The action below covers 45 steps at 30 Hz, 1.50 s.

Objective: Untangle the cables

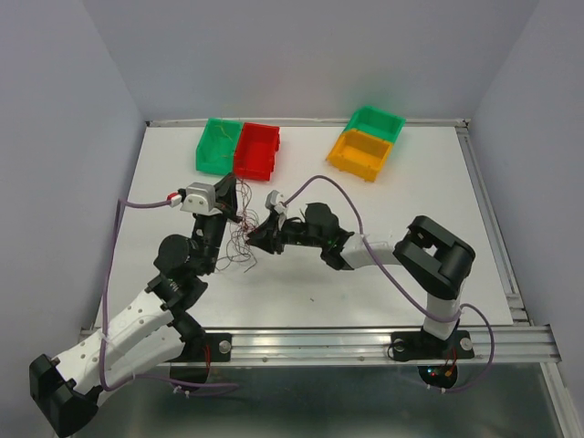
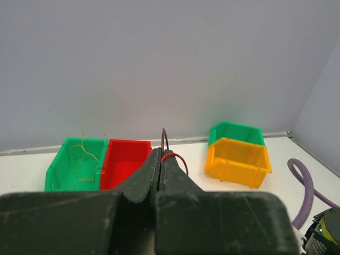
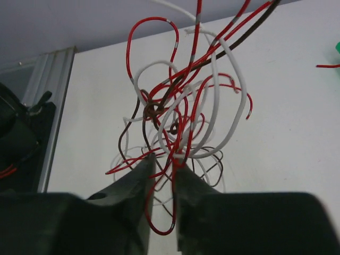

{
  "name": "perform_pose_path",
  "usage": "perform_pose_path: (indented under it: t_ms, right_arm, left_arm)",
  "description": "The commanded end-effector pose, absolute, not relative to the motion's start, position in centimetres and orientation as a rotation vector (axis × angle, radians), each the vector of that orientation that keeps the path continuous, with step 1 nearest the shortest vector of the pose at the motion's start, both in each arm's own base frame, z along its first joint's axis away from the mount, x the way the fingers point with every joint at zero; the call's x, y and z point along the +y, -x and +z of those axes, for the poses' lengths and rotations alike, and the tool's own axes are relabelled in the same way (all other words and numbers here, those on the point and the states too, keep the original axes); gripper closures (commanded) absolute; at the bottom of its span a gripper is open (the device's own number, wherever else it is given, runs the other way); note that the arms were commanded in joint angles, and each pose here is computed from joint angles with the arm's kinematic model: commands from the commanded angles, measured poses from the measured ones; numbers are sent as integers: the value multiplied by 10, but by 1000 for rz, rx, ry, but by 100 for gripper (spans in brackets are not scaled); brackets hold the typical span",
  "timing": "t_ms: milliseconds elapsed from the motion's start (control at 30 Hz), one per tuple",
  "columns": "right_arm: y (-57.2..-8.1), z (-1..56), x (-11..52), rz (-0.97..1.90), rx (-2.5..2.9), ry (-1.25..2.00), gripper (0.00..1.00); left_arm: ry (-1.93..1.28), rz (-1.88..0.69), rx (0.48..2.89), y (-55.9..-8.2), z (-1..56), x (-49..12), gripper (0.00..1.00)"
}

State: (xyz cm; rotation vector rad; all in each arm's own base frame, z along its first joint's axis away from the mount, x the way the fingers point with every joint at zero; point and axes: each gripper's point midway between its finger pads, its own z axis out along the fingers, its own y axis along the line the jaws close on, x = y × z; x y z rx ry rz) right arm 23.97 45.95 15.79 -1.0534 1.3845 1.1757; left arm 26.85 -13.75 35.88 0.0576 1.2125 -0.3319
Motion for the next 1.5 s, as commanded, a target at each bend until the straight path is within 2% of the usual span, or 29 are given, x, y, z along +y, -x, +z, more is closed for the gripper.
perform_pose_path:
  t_ms: [0,67,100,167,367,500,567,633,667,733,767,967,1167,1467]
  right_arm:
    - [-248,201,475,1192,1233,1004,85]
    - [-246,196,468,1174,1240,1011,98]
    - [-248,208,463,1142,1224,983,99]
    - [-251,212,452,1099,1239,942,99]
    - [-299,229,374,759,1469,530,99]
    - [-321,245,286,486,1528,162,99]
    - [-326,231,242,448,1562,36,99]
    - [-334,247,184,438,1521,-187,99]
    - [-331,225,162,385,1575,-227,99]
    - [-328,237,113,334,1517,-391,99]
    - [-323,222,92,245,1551,-445,99]
    - [-284,235,20,89,1434,-670,99]
    - [-258,245,-8,58,1356,-755,99]
    - [-275,257,44,242,1467,-499,99]
  left_arm:
    - [-4,-372,1131,-259,391,-128,100]
    - [10,-358,1125,-258,392,-123,100]
    - [63,-327,1125,-259,393,-112,100]
    - [135,-278,1117,-260,393,-96,100]
    - [342,-113,1121,-266,384,-57,100]
    - [353,-72,1134,-270,379,-54,100]
    - [368,-50,1113,-269,379,-48,100]
    - [409,13,1097,-269,376,-35,100]
    - [421,33,1094,-269,376,-30,100]
    - [465,81,1099,-274,376,-16,100]
    - [476,82,1103,-277,376,-13,100]
    - [481,75,1124,-293,379,-1,100]
    - [488,100,1149,-302,373,-2,100]
    - [306,-34,1156,-307,376,-36,100]
